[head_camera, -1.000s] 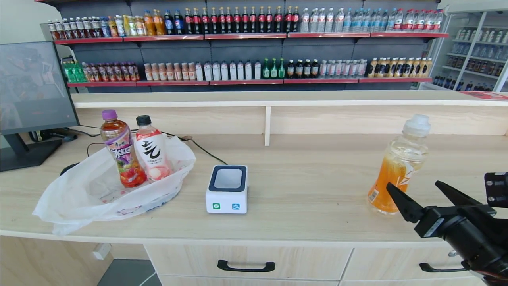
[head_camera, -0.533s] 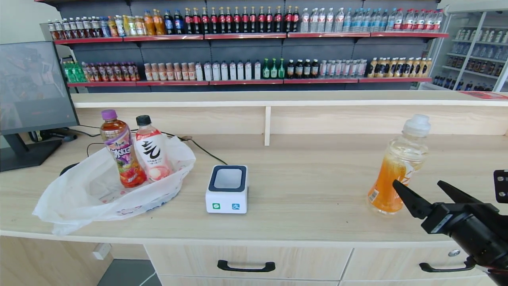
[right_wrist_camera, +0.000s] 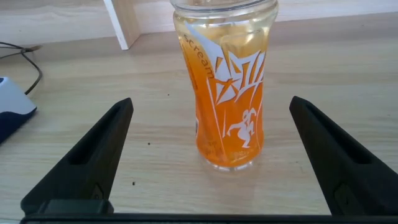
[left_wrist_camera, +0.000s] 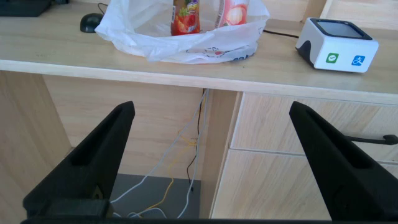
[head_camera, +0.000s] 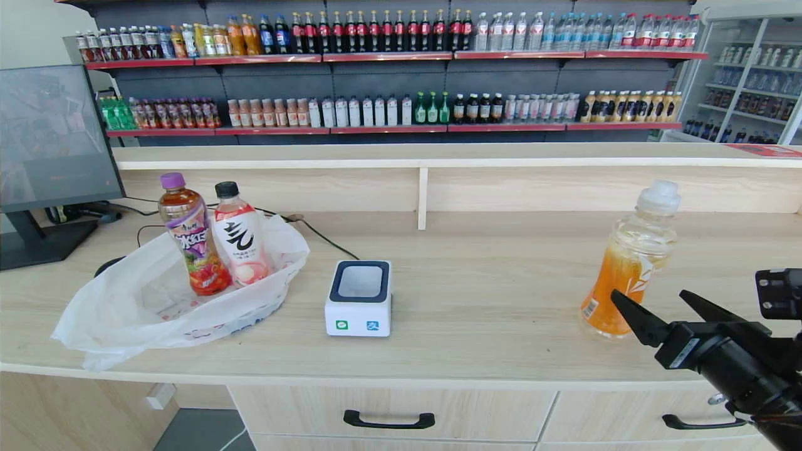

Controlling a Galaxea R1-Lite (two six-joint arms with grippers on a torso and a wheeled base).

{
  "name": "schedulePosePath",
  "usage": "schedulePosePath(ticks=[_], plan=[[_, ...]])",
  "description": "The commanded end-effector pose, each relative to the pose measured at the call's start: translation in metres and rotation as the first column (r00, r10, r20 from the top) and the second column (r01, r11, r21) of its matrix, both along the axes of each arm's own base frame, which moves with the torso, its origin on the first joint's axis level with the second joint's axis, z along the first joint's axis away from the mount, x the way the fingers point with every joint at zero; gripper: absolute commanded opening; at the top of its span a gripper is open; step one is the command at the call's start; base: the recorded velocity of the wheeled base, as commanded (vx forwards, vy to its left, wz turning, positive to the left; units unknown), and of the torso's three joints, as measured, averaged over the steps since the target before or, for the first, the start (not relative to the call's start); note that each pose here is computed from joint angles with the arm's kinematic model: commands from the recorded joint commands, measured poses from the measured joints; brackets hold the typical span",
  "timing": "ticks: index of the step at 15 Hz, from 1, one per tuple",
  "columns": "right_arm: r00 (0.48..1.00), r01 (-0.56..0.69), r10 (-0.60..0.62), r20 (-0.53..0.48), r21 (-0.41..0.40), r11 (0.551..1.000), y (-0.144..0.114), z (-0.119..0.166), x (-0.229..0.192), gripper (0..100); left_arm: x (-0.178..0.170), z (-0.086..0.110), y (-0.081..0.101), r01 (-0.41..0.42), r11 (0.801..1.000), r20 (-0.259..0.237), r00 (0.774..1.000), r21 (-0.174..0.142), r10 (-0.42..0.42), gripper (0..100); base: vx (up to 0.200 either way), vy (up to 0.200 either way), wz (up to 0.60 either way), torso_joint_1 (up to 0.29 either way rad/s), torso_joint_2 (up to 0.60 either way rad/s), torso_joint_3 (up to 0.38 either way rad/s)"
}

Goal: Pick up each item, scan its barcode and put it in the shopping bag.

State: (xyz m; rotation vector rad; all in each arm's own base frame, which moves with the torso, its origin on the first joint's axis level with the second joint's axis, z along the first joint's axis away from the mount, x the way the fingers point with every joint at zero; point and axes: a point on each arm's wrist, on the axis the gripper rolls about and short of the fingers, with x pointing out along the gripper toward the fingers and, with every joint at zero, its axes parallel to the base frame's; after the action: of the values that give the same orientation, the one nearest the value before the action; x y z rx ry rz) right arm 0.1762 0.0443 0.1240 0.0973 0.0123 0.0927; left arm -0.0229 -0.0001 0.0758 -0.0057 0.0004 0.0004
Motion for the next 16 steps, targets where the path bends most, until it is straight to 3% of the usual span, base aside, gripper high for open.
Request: schedulePosePath(ticks=[1, 7, 16], plan=[[1.000, 0.000, 0.000, -0.013, -0.003, 1.000, 0.003, -0.003, 0.010, 100, 0.000, 0.000, 0.000, 0.002, 1.000, 0.000, 1.000, 0.000, -0.002, 100, 0.000, 0.000, 0.00, 0.000, 0.00, 0.000], [0.999, 0.010, -0.008, -0.036, 0.050, 0.999, 0.007, -0.009, 0.030, 100, 0.000, 0.000, 0.000, 0.002, 1.000, 0.000, 1.000, 0.000, -0.002, 100, 0.000, 0.000, 0.00, 0.000, 0.00, 0.000], [0.999, 0.038, -0.038, -0.004, 0.064, 0.997, 0.007, -0.007, 0.061, 100, 0.000, 0.000, 0.000, 0.000, 1.000, 0.000, 1.000, -0.002, 0.000, 100, 0.000, 0.000, 0.00, 0.000, 0.00, 0.000]])
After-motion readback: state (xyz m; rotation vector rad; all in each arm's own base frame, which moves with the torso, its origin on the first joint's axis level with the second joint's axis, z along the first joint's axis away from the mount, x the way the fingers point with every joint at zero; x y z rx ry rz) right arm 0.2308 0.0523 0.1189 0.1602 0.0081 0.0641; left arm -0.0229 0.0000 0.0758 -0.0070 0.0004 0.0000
